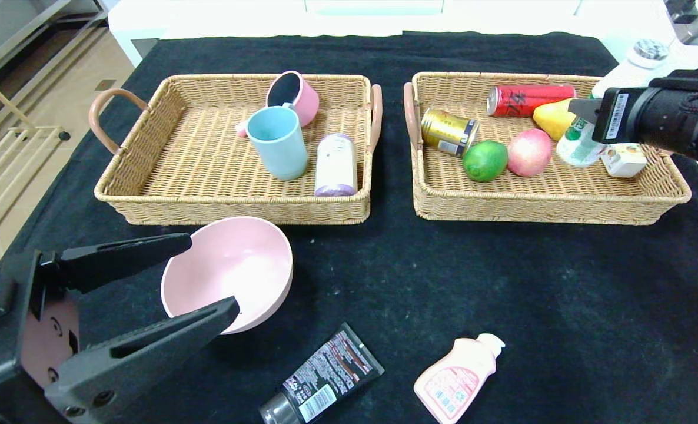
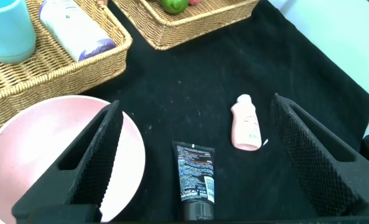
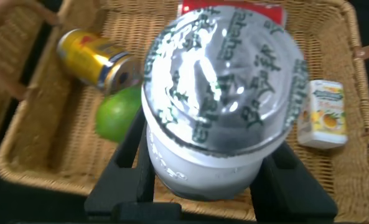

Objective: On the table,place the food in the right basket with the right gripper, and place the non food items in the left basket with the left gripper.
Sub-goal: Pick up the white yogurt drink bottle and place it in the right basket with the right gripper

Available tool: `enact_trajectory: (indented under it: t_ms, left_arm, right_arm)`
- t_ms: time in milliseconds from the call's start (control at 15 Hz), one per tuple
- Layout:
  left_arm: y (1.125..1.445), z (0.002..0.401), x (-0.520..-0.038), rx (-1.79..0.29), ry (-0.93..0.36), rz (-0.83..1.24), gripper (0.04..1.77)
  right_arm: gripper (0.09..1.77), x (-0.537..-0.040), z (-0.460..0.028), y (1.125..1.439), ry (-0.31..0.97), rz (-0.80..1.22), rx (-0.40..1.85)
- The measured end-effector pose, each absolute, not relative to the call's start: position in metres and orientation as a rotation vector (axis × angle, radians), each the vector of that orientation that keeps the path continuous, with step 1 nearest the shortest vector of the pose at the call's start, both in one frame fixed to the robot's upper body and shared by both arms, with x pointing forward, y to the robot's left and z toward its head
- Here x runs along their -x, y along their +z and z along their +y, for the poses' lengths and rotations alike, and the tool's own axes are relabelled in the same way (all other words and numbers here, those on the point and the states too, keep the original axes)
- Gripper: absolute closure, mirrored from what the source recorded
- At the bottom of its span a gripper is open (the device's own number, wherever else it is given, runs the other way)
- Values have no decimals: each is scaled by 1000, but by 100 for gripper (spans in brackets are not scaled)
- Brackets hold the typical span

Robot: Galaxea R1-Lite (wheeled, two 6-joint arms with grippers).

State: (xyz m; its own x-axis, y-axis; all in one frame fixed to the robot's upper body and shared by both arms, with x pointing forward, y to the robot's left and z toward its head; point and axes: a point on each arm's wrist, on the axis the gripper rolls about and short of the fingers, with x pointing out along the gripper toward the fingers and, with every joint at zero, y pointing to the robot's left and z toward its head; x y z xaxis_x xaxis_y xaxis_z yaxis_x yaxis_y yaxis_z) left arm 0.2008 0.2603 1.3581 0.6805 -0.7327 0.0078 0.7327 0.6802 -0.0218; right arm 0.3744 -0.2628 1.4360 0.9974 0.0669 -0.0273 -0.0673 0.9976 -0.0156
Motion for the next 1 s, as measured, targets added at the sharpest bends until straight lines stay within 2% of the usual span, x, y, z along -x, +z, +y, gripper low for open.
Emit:
enact_trajectory:
  t_ms: [400, 1000]
  left_arm:
    - [1358, 260, -201, 24, -822, 1, 9]
    - [1359, 261, -201, 23, -821, -1, 9]
  right_arm:
    - [97, -417, -293, 1424, -55, 55, 10]
    - [98, -439, -300, 1407, -99, 99, -11]
